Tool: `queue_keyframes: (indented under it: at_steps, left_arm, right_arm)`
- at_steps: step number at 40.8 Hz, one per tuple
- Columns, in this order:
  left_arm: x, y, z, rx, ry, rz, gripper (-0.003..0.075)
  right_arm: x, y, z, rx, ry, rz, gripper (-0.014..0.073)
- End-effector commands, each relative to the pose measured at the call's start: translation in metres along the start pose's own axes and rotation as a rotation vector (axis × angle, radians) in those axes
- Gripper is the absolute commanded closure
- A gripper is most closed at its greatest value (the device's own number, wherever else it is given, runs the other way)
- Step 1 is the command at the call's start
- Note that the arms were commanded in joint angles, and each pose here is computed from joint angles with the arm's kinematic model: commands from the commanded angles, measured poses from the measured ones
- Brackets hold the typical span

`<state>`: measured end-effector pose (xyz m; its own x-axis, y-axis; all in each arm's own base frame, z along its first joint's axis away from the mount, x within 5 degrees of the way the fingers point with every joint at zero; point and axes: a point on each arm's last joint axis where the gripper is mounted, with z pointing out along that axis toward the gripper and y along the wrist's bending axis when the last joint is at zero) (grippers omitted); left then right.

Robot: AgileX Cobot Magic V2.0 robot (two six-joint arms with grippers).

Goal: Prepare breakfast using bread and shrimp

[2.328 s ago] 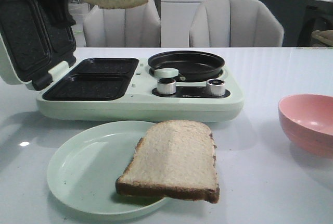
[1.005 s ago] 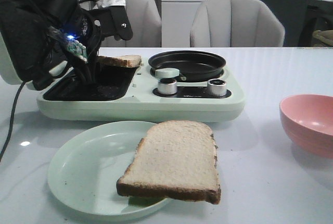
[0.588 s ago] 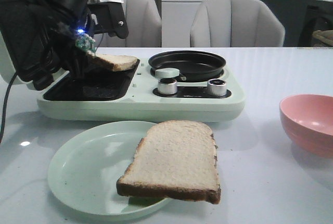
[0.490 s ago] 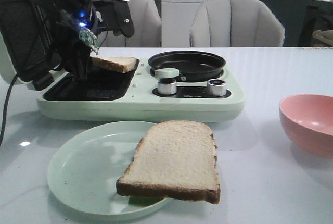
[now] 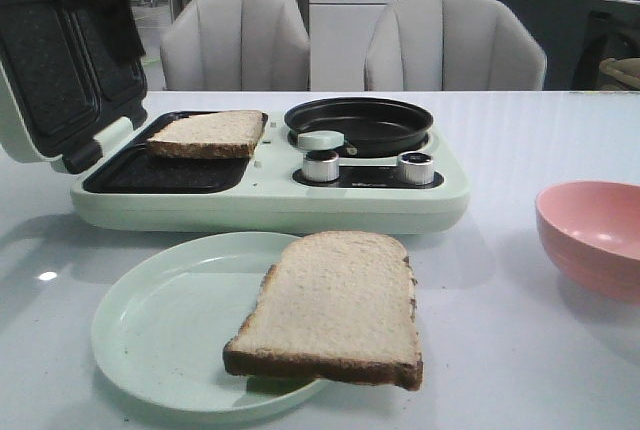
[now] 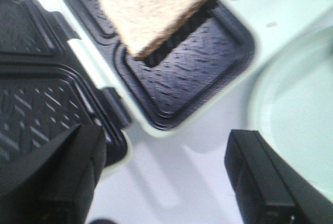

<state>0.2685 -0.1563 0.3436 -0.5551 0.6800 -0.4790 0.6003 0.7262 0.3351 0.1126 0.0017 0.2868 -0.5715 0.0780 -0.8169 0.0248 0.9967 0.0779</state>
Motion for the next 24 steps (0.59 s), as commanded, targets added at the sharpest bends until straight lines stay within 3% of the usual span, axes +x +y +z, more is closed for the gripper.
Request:
queue_keyframes:
  at_steps: [1, 11, 24]
  left_arm:
    - [0.008, 0.001, -0.066, 0.095, -0.184, -0.106, 0.019]
    - [0.064, -0.013, -0.128, 0.232, -0.357, -0.215, 0.019]
    - [0.148, -0.035, -0.136, 0.226, -0.536, -0.257, 0.019]
  right_arm:
    - [-0.014, 0.001, -0.003, -0.001, -0.085, -0.001, 0.0018]
    - [-0.014, 0.001, -0.003, -0.001, -0.085, -0.001, 0.0018]
    - [-0.014, 0.001, -0.003, -0.001, -0.085, -0.001, 0.0018]
